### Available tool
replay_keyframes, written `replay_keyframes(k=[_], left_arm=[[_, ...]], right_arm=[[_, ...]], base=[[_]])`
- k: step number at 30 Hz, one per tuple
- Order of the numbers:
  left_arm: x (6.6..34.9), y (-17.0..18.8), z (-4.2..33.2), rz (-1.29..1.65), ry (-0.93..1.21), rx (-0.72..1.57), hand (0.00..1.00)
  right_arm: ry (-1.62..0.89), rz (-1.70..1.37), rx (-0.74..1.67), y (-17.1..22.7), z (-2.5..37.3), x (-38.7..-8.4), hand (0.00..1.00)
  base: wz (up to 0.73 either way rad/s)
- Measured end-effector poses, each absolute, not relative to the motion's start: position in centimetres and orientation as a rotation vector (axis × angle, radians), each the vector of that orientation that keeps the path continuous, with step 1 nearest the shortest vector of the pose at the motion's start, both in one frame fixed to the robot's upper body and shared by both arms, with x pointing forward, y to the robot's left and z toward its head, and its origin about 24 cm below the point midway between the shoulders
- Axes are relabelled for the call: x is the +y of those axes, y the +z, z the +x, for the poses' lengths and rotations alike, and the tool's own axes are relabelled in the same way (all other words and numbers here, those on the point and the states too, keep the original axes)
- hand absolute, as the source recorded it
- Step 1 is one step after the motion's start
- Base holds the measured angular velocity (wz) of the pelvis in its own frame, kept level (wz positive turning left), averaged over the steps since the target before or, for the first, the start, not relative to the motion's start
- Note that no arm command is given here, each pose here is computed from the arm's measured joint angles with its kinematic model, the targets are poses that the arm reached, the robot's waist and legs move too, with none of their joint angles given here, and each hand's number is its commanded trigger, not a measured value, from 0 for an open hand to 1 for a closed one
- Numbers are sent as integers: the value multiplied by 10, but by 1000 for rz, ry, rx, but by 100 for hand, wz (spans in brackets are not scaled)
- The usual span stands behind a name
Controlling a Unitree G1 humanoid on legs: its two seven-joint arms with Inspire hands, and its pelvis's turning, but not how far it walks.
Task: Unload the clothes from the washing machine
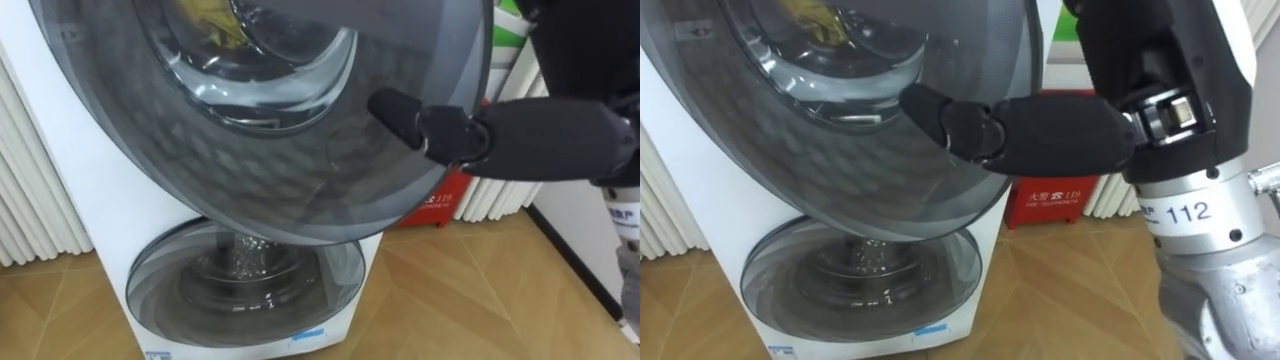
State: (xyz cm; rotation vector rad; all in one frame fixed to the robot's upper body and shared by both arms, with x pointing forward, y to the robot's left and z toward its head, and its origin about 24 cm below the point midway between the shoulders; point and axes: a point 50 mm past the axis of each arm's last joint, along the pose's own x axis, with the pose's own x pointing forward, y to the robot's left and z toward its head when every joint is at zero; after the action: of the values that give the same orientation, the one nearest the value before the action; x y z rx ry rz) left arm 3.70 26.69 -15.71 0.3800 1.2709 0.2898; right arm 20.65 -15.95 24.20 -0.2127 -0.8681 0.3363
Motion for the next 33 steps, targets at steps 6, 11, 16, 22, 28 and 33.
replay_keyframes(k=[6,11,16,22,28,33], left_arm=[[264,-156,52,392,265,1239,0],[263,-155,65,410,244,1209,0],[264,-155,60,444,214,1223,0],[266,-155,58,469,187,1232,0],[265,-156,56,472,165,1261,0],[265,-156,55,473,162,1267,0]], right_arm=[[417,-155,-872,239,205,-149,0],[454,-91,-875,236,204,-139,0],[494,48,-866,230,207,-134,0],[524,176,-873,226,209,-127,0],[623,275,-891,224,203,-111,0],[763,323,-887,223,202,-90,0]], base=[[0],[-4],[-3],[4],[17],[32]])
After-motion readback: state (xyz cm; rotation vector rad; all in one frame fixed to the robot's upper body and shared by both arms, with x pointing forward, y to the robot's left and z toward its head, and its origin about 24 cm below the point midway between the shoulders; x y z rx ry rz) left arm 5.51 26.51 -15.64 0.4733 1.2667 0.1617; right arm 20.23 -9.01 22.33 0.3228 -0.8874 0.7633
